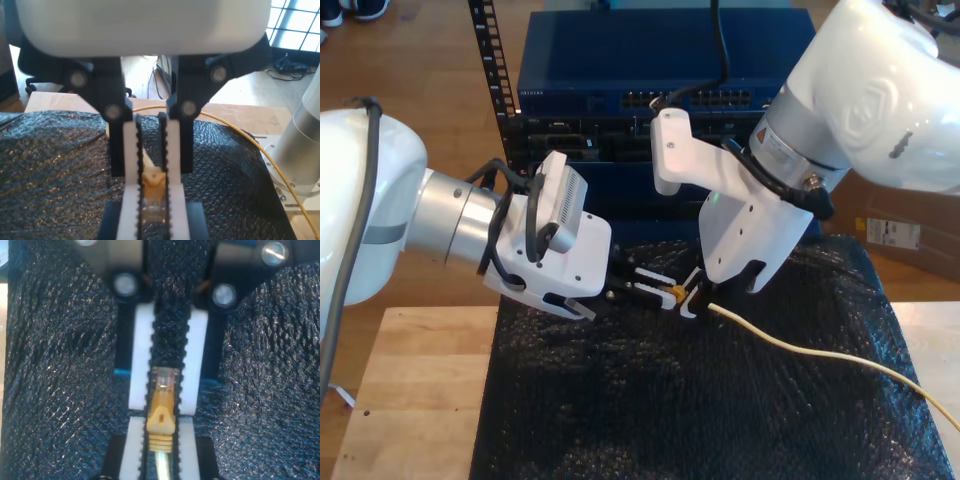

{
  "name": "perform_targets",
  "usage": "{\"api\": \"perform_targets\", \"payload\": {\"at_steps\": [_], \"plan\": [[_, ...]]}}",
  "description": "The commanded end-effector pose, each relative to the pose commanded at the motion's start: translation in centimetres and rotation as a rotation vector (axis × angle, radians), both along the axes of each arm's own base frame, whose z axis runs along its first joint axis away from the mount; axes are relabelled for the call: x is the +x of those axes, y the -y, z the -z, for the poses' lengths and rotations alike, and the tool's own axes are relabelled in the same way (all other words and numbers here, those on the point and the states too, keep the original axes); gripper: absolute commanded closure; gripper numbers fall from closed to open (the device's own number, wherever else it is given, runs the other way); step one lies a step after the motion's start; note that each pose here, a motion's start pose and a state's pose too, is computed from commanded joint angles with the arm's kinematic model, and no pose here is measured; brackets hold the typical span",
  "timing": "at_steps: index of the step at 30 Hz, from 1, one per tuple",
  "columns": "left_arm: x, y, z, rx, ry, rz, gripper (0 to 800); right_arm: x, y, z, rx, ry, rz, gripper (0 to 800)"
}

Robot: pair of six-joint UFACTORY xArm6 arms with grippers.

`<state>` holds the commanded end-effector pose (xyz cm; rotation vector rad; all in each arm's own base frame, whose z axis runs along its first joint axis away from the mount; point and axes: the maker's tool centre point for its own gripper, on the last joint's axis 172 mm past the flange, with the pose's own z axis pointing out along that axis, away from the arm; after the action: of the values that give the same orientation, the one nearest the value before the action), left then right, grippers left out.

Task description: Grab the cable and plug it in

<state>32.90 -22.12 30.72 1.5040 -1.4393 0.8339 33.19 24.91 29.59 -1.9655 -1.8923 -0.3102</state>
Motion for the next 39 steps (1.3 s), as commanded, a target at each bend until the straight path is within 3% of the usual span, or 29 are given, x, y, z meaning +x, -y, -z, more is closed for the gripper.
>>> {"api": "perform_targets", "payload": {"at_steps": [4, 7, 9, 12, 16, 18, 22, 25, 27, 30, 32, 35, 39], "plan": [[-0.1, 0.0, 0.0, -0.001, -0.011, -0.001, 798, 0.0, 0.0, 0.0, 0.001, -0.001, 0.002, 728], [0.1, -0.2, 0.0, 0.001, -0.024, -0.014, 795, 0.1, 0.0, -0.1, 0.001, 0.001, 0.002, 427], [0.4, -0.6, 0.0, -0.002, -0.032, -0.033, 792, 0.1, 0.1, 0.0, -0.001, 0.003, 0.002, 353], [1.3, -1.2, -0.3, -0.026, -0.055, -0.075, 782, 0.7, 0.8, 0.1, -0.003, 0.002, 0.024, 165], [1.4, -1.4, 0.3, -0.063, -0.121, -0.075, 778, 2.1, 2.8, 0.1, 0.000, 0.002, 0.084, 50], [1.4, -1.7, 0.5, -0.069, -0.158, -0.087, 782, 2.7, 3.7, 0.4, 0.003, -0.007, 0.113, 11], [1.4, -1.8, 0.8, -0.069, -0.226, -0.103, 789, 3.2, 4.0, 0.2, 0.042, -0.028, 0.161, 6], [2.0, -3.0, 0.9, -0.070, -0.266, -0.152, 792, 3.4, 3.1, -0.7, 0.088, -0.030, 0.177, 6], [2.1, -3.3, 0.9, -0.077, -0.295, -0.162, 793, 3.4, 3.0, -0.9, 0.094, -0.025, 0.173, 6], [1.6, -2.8, 0.2, -0.102, -0.349, -0.126, 795, 3.1, 3.1, -1.1, 0.100, 0.006, 0.126, 6], [1.0, -2.7, -0.3, -0.119, -0.422, -0.101, 795, 2.8, 3.0, -2.3, 0.116, 0.061, 0.074, 6], [1.1, -3.2, -1.0, -0.134, -0.512, -0.109, 795, 2.0, 3.2, -3.6, 0.128, 0.121, 0.043, 6], [1.0, -3.4, -1.3, -0.157, -0.556, -0.085, 795, 2.6, 3.7, -5.3, 0.143, 0.236, 0.046, 6]]}}
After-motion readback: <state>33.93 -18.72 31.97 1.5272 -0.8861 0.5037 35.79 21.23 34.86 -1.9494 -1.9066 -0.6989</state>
